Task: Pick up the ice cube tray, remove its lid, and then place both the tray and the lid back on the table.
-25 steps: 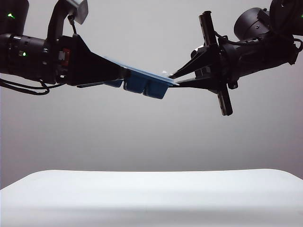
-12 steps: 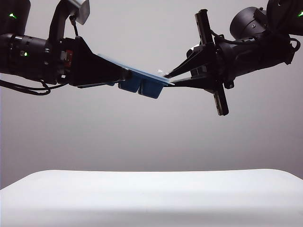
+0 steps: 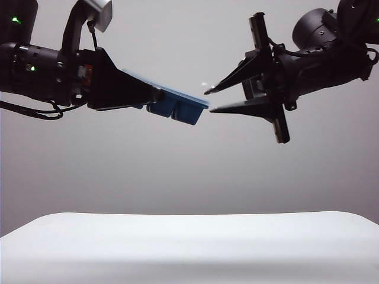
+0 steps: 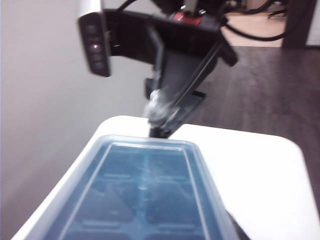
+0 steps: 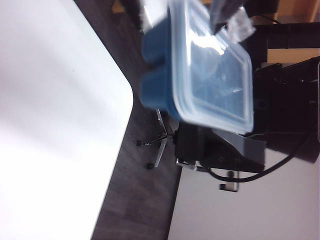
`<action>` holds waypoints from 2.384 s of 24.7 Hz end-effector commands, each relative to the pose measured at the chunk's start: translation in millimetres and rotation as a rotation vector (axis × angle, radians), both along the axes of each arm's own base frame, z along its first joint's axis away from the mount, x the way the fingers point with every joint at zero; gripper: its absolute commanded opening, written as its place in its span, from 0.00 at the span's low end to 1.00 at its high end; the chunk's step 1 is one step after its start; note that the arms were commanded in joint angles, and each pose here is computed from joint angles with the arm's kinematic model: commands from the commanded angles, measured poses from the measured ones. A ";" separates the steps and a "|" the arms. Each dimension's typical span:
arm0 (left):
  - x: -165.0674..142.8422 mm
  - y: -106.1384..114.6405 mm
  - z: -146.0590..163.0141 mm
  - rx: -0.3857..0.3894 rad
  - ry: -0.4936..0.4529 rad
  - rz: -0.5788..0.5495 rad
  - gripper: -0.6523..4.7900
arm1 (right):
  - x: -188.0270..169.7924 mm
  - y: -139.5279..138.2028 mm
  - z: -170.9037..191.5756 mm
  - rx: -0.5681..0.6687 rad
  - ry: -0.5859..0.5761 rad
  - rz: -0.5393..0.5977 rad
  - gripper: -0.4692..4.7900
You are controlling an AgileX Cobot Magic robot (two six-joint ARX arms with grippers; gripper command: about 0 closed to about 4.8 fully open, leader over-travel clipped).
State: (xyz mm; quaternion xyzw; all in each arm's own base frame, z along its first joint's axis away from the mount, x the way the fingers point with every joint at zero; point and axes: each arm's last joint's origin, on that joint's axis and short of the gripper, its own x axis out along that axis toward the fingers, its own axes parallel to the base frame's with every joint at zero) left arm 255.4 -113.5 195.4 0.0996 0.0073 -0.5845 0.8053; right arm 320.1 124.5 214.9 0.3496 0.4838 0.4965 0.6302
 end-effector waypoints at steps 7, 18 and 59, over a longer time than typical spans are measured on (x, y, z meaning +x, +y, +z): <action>1.3 0.2 3.2 -0.004 -0.025 0.030 0.45 | -7.3 3.0 -0.8 0.021 0.059 0.067 0.36; 1.0 0.2 3.2 -0.005 -0.023 0.021 0.45 | -8.3 7.0 0.6 0.034 0.048 0.088 0.24; 15.4 19.2 -55.7 0.158 0.027 -0.015 0.53 | 13.1 -33.1 -2.1 -0.222 -0.296 -0.187 0.08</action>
